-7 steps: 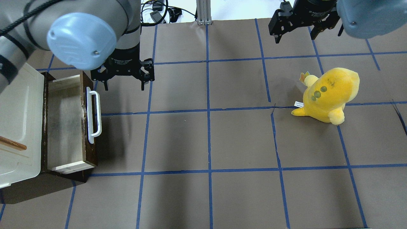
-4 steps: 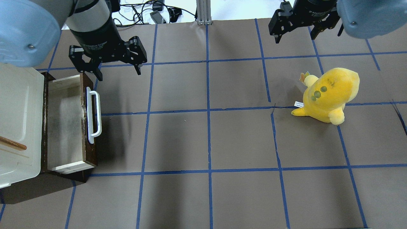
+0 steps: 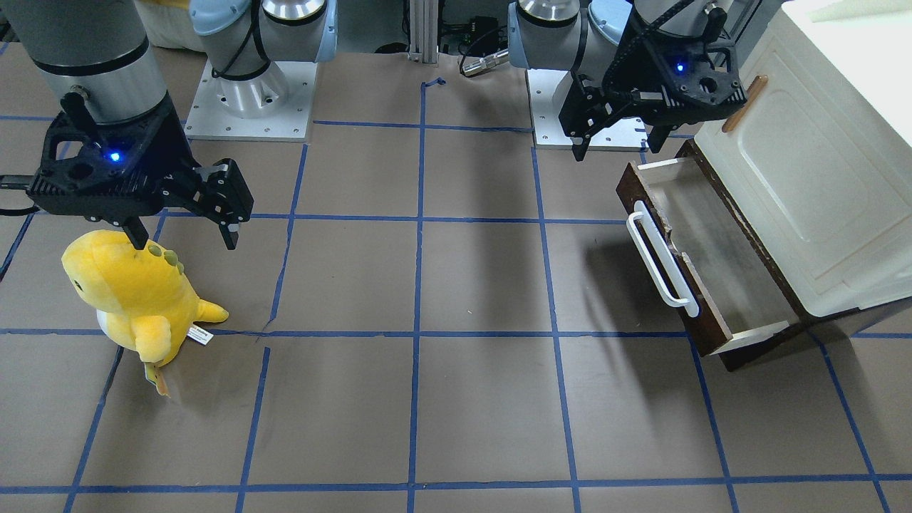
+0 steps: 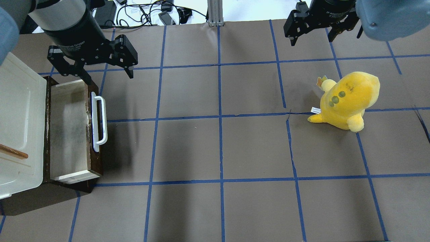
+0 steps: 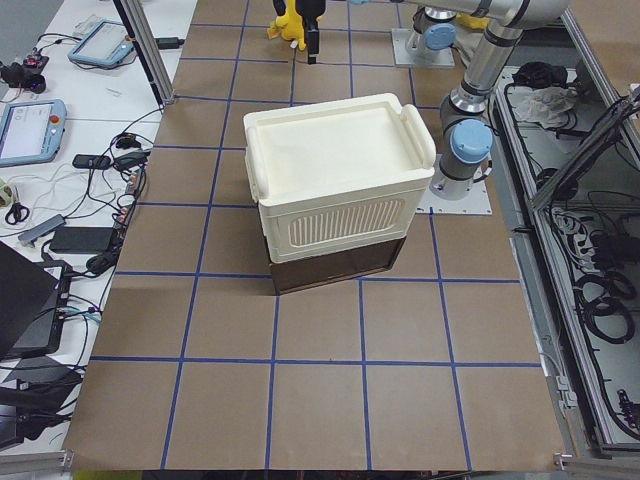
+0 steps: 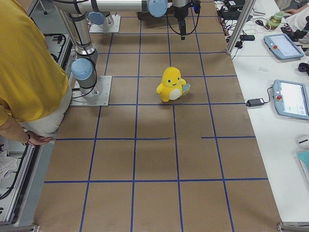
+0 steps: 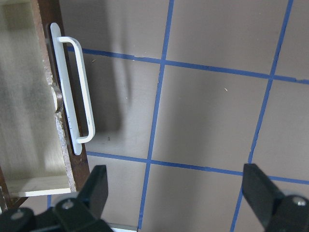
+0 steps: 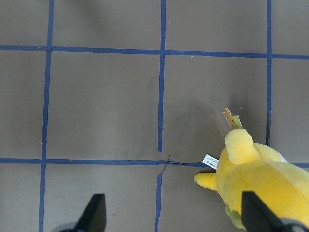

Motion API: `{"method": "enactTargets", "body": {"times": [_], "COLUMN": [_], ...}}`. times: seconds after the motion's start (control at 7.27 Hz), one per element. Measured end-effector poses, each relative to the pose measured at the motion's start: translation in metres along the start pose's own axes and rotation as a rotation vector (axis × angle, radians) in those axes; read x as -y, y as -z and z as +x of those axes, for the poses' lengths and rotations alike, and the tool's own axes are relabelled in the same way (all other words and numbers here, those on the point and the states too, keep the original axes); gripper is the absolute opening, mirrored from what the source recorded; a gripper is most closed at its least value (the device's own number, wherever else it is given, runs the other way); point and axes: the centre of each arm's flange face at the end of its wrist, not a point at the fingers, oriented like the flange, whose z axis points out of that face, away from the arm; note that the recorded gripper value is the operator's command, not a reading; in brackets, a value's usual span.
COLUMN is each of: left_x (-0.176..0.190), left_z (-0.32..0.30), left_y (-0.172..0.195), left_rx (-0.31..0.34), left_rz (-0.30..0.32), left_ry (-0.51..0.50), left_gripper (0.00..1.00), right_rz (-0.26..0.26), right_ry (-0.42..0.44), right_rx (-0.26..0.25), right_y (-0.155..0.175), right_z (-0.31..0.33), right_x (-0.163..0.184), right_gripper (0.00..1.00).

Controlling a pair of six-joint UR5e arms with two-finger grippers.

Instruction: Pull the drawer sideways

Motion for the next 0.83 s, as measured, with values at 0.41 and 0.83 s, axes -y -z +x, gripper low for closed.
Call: {"method": "enactTargets", "body": {"times": [0.41,0.83], "left_x": [-0.0002,-0.0003], "left_z": [-0.002,-0.0022], "left_y": [0.0009,0.002], "left_rx": [-0.001,-0.001], "left_rz": [0.001,0.003], "left_ry": [0.008,0.012], "left_gripper": [1.0,1.0], "right_rz": [0.0,-0.001], "right_ry": [0.0,0.0], "right_rx": [0.0,0.0], "right_y": [0.0,-0.0001], "right_z": [0.0,0.0], "right_x": [0.0,-0.0001], "right_gripper": [1.0,1.0]}}
